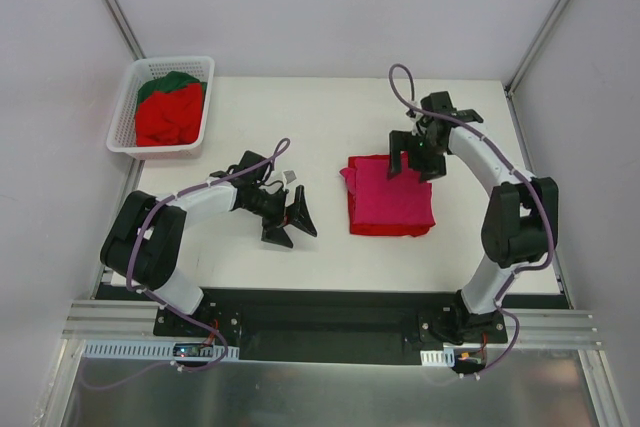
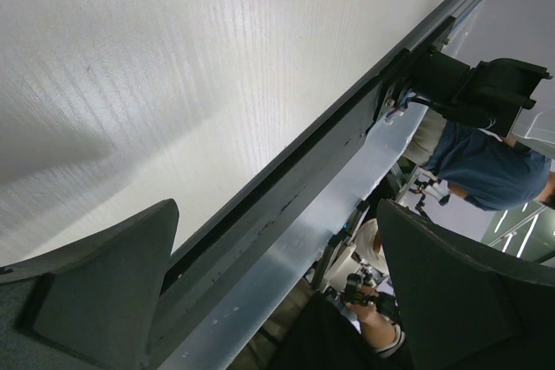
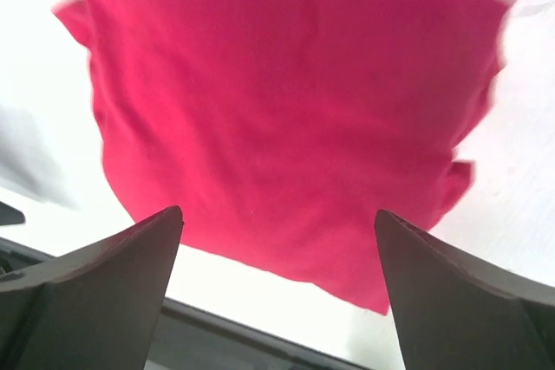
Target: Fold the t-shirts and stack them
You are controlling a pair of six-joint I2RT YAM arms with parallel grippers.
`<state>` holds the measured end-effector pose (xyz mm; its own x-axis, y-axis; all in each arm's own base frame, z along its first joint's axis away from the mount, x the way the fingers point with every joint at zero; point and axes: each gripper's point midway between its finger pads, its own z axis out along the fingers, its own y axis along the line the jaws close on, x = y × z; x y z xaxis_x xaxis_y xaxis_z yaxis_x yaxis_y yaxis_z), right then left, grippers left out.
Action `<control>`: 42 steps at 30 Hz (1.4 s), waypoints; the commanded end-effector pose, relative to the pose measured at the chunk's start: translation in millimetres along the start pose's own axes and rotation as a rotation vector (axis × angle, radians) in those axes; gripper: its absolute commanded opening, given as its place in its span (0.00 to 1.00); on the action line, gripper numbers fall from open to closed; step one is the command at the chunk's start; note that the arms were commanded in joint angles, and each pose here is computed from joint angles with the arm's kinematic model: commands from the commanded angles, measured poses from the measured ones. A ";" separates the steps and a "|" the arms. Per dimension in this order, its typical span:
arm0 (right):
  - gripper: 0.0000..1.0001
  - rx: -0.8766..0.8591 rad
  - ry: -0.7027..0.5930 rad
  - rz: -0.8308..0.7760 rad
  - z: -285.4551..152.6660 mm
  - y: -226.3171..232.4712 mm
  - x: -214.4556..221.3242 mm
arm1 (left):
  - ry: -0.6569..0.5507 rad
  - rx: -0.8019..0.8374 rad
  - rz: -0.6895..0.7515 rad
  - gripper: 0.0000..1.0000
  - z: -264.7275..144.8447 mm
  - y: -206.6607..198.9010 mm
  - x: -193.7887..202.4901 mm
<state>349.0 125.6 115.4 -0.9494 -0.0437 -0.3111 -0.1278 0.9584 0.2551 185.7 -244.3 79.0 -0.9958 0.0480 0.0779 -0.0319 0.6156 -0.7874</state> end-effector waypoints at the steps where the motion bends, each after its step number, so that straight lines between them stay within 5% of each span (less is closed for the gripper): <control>1: 0.96 -0.055 0.076 0.010 12.8 13.2 35.2 | 0.002 0.005 0.038 0.99 -0.2 -4.9 1.0; 9: 0.96 0.118 0.132 -0.070 16.5 -9.7 47.1 | 0.000 0.004 0.039 0.99 -0.7 -4.6 2.0; 18: 0.96 0.123 0.084 -0.087 -2.1 -8.7 31.9 | 0.002 0.006 0.038 0.99 -1.3 -4.4 4.5; 33: 0.96 0.116 0.232 -0.058 60.6 -24.1 62.3 | 0.003 0.002 0.036 0.99 -1.3 -1.3 8.0; 42: 0.96 0.173 0.123 -0.070 12.9 -25.6 28.5 | -0.003 0.001 0.041 0.99 -2.5 -1.9 8.2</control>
<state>312.3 116.1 46.0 -0.9834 -0.1462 -0.1073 -0.1586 0.9803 0.1180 180.6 -241.9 75.4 -0.9947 0.0474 0.0912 -0.0422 0.6205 -0.7830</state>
